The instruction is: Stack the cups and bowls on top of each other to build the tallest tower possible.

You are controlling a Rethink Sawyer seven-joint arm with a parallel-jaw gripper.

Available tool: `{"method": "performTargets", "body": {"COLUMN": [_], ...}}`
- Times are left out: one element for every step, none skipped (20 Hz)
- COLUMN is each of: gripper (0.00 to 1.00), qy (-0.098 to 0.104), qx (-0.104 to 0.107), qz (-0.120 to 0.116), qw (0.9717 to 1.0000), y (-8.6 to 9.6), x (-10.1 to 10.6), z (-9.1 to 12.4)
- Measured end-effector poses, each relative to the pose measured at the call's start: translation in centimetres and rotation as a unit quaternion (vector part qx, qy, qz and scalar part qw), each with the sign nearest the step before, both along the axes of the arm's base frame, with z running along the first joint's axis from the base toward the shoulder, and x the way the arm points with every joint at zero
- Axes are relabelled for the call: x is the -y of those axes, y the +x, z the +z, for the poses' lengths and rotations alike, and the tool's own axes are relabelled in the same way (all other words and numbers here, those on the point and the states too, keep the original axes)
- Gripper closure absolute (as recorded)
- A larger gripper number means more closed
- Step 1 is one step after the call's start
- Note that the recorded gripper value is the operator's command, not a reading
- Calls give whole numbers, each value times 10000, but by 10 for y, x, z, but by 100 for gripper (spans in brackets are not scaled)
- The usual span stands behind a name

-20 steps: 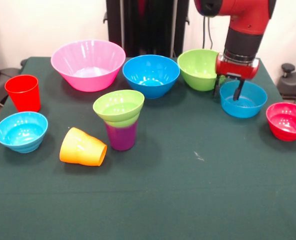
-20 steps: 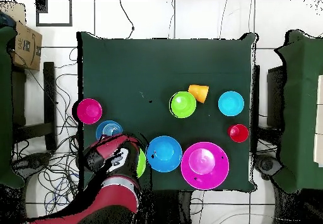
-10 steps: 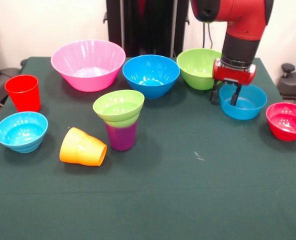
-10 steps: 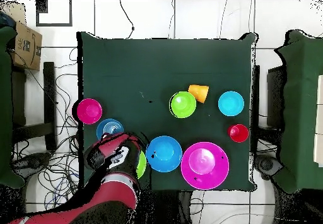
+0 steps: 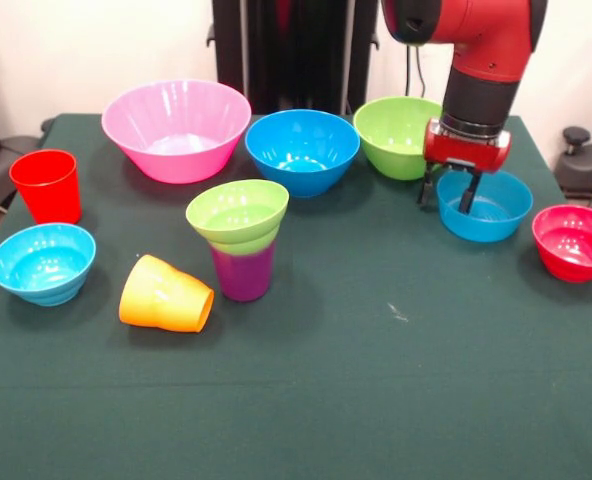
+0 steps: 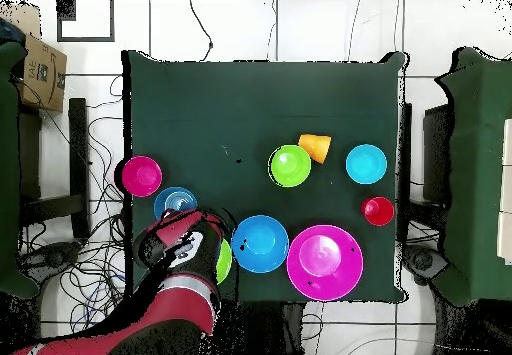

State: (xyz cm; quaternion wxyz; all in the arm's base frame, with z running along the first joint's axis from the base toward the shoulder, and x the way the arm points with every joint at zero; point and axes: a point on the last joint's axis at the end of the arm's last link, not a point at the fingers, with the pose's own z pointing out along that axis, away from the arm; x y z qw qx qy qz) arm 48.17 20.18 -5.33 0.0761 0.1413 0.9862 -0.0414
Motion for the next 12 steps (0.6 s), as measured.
{"method": "performTargets", "body": {"gripper": [0,0,0,100,100,100,100,100,100,100,100,100], "qy": [-2,-4,-7,-15,-20,-26,-31,-57,-63,-67,-76,-78], "qx": [1,4,5,19,19,19,18,59,88,98,130,140], "qz": [-1,-3,-3,-4,-6,-7,-9,-17,-17,-17,-18,-18], "qw": [10000,10000,10000,10000,10000,10000,10000,10000,9999,9999,9999,9999], "y": [0,0,1,2,2,3,3,6,9,10,14,15], "x": [0,1,1,2,2,3,3,6,6,7,7,8], "z": [0,0,0,0,-1,-1,-1,0,1,1,2,2]}}
